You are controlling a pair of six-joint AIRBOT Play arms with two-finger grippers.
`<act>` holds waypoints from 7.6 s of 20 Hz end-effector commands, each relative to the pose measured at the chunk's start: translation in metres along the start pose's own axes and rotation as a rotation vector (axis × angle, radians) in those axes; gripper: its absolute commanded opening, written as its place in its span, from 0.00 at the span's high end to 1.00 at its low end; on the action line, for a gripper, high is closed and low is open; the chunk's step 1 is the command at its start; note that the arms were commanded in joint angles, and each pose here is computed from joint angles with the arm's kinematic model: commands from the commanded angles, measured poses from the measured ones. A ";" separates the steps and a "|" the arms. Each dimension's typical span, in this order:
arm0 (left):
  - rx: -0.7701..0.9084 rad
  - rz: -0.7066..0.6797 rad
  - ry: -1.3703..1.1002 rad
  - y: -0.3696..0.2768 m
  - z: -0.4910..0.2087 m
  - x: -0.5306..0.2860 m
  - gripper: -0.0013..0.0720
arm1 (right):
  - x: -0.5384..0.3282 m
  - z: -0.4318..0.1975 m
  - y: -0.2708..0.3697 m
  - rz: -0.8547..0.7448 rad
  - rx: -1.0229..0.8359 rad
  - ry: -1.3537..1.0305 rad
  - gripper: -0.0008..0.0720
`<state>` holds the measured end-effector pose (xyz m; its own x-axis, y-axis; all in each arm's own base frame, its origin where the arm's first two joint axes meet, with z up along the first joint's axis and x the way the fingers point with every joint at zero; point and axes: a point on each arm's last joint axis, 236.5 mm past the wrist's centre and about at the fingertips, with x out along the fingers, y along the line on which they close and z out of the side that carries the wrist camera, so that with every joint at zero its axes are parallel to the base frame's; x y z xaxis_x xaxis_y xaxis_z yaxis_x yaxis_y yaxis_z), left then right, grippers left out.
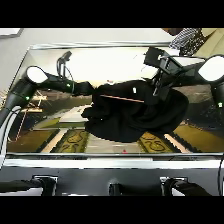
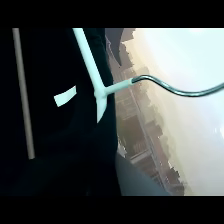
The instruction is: Fold the clothes and pants, and hang the long-sleeved shirts on hangers.
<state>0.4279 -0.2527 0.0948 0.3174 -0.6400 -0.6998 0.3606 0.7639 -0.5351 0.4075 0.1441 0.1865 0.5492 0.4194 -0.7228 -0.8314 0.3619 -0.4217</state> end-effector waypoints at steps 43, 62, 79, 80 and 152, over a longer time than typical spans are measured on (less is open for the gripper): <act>0.280 -0.018 -0.105 -0.154 0.045 -0.003 0.94 | -0.007 0.010 -0.037 -0.156 0.189 -0.052 0.93; 0.388 0.279 -0.042 -0.041 0.060 -0.053 0.15 | -0.074 0.010 -0.016 -0.201 0.128 -0.017 0.93; 1.128 -0.104 0.049 -0.047 0.041 -0.013 0.15 | -0.001 0.020 0.012 0.050 -0.065 -0.087 0.93; 1.128 -0.110 0.055 -0.047 0.039 -0.009 0.16 | -0.001 0.020 0.014 0.055 -0.065 -0.085 0.93; 1.108 -0.107 -0.029 -0.056 0.056 0.003 0.95 | 0.016 -0.067 -0.062 0.071 0.677 -0.252 0.93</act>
<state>0.4535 -0.2996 0.1458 0.2320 -0.7062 -0.6689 0.9713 0.2055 0.1200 0.4686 0.0742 0.1067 0.4538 0.6481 -0.6116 -0.6762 0.6974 0.2373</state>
